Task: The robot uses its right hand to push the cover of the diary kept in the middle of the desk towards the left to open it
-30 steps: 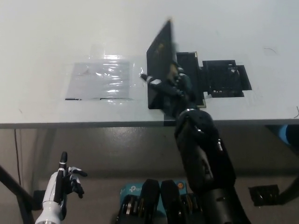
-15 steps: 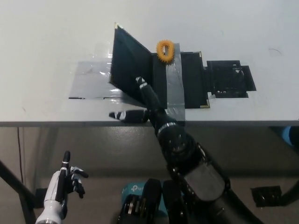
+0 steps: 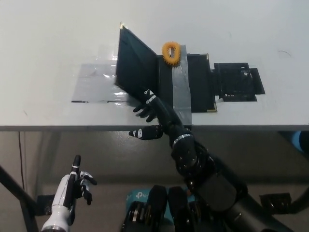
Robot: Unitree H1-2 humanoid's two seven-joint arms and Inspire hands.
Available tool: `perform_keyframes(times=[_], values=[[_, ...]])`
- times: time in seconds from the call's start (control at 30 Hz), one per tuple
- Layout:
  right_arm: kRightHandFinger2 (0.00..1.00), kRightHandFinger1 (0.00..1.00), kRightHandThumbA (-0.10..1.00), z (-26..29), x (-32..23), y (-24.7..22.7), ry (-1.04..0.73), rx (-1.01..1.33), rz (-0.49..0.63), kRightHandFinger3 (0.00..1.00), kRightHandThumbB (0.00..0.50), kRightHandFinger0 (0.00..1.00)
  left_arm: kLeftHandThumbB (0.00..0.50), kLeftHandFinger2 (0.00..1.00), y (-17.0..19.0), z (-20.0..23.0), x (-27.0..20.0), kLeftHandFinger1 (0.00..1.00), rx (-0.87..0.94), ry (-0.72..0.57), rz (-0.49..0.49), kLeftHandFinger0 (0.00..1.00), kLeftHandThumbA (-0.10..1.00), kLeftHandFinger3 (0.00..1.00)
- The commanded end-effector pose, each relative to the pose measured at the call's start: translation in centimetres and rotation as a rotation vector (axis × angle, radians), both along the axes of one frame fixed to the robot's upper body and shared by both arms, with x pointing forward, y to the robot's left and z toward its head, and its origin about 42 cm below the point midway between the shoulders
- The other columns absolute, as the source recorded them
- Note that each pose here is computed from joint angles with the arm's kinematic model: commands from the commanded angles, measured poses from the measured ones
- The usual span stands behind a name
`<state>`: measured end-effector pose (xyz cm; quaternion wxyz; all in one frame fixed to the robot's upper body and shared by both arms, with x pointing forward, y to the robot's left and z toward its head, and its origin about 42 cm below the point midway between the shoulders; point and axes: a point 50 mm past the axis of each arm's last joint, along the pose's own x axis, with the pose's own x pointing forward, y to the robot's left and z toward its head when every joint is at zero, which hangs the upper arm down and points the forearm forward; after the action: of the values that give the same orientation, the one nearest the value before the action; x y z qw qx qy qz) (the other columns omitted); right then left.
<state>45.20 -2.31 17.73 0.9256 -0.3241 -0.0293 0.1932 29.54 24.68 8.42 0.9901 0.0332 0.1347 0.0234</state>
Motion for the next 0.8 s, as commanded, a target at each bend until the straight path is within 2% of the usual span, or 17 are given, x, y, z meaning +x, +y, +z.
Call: perform_keyframes(times=[0.0, 0.03, 0.1, 0.13, 0.2, 0.27, 0.3, 0.33, 0.37, 0.4, 0.43, 0.47, 0.5, 0.53, 0.6, 0.7, 0.77], values=[[0.63, 0.53, 1.0, 1.3, 1.3, -0.2, -0.037, -0.113, 0.039, 1.0, 0.283, 0.36, 0.499, 0.05, 0.2, 1.1, 0.7, 0.12, 0.011, -0.051, -0.016, 0.14, 1.0, 0.22], [0.6, 0.5, 1.0, 1.3, 1.3, -0.2, -0.037, -0.113, 0.039, 1.0, 0.286, 0.32, 0.5, 0.05, 0.2, 1.1, 0.7, 0.12, 0.011, -0.051, -0.016, 0.14, 1.0, 0.22], [0.4, 0.28, 1.0, 1.6, 1.3, 0.2, -0.043, -0.101, 0.05, 1.0, 0.281, 0.13, 0.493, 0.05, 0.3, 1.1, 0.8, 0.12, 0.016, -0.055, -0.018, 0.13, 1.0, 0.22], [0.52, 0.43, 1.0, 1.9, 1.3, 0.3, -0.049, -0.105, 0.068, 1.0, 0.275, 0.24, 0.5, 0.06, 0.3, 1.0, 0.7, 0.13, 0.013, -0.049, -0.021, 0.15, 1.0, 0.25], [0.47, 0.38, 1.0, 2.4, 1.3, 0.5, -0.057, -0.089, 0.076, 1.0, 0.285, 0.22, 0.5, 0.06, 0.3, 1.0, 0.6, 0.14, 0.031, -0.044, -0.025, 0.18, 1.0, 0.27], [0.52, 0.45, 1.0, 2.9, 1.4, 0.7, -0.062, -0.075, 0.088, 1.0, 0.277, 0.28, 0.5, 0.06, 0.5, 0.9, 0.5, 0.15, 0.024, -0.043, -0.017, 0.19, 1.0, 0.27], [0.41, 0.32, 1.0, 3.6, 1.4, 0.6, -0.066, -0.066, 0.089, 1.0, 0.286, 0.18, 0.5, 0.06, 0.4, 0.9, 0.5, 0.15, 0.025, -0.04, -0.011, 0.21, 1.0, 0.28], [0.41, 0.31, 1.0, 3.6, 1.5, 0.9, -0.063, -0.067, 0.095, 1.0, 0.287, 0.16, 0.5, 0.06, 0.6, 0.9, 0.4, 0.15, 0.025, -0.038, -0.005, 0.21, 1.0, 0.28], [0.81, 0.69, 1.0, 6.0, 1.7, 0.2, -0.097, -0.024, 0.124, 1.0, 0.231, 0.49, 0.454, 0.07, 0.8, 0.7, 0.1, 0.15, 0.017, -0.042, 0.002, 0.17, 1.0, 0.27], [0.82, 0.72, 1.0, 6.1, 1.7, 0.2, -0.098, -0.023, 0.126, 1.0, 0.225, 0.51, 0.453, 0.07, 0.8, 0.7, 0.0, 0.15, 0.017, -0.042, 0.002, 0.17, 1.0, 0.27], [0.71, 0.61, 1.0, 7.7, 1.8, -0.4, -0.084, 0.05, 0.128, 1.0, 0.212, 0.45, 0.464, 0.07, 1.0, 0.5, -0.2, 0.15, 0.005, -0.038, 0.01, 0.17, 1.0, 0.26], [0.98, 0.94, 1.0, 8.9, 1.8, -1.2, -0.081, 0.086, 0.12, 1.0, 0.219, 0.81, 0.454, 0.07, 1.0, 0.5, -0.3, 0.15, 0.016, -0.036, 0.01, 0.17, 1.0, 0.26], [0.99, 0.97, 1.0, 8.9, 1.8, -1.2, -0.08, 0.086, 0.12, 1.0, 0.219, 0.87, 0.454, 0.07, 1.0, 0.5, -0.3, 0.15, 0.016, -0.036, 0.01, 0.18, 1.0, 0.26], [1.0, 1.0, 1.0, 9.8, 1.7, -1.6, -0.033, 0.128, 0.119, 1.0, 0.273, 1.0, 0.452, 0.06, 1.1, 0.4, -0.4, 0.14, 0.005, -0.039, 0.022, 0.19, 1.0, 0.26], [1.0, 1.0, 1.0, 12.5, 1.0, -4.2, 0.063, 0.378, 0.112, 1.0, 0.283, 1.0, 0.474, 0.06, 1.2, 0.2, -0.3, 0.14, 0.02, -0.036, 0.007, 0.21, 1.0, 0.27], [1.0, 1.0, 1.0, 14.1, -0.2, -6.3, 0.046, 0.509, 0.167, 1.0, 0.211, 1.0, 0.483, 0.04, 1.4, 0.0, -0.6, 0.11, 0.017, -0.037, 0.025, 0.15, 1.0, 0.27], [1.0, 1.0, 1.0, 15.0, -1.3, -7.8, 0.022, 0.628, 0.164, 1.0, 0.253, 1.0, 0.497, 0.03, 1.5, 0.0, -0.6, 0.11, 0.006, -0.037, 0.027, 0.15, 1.0, 0.27]])
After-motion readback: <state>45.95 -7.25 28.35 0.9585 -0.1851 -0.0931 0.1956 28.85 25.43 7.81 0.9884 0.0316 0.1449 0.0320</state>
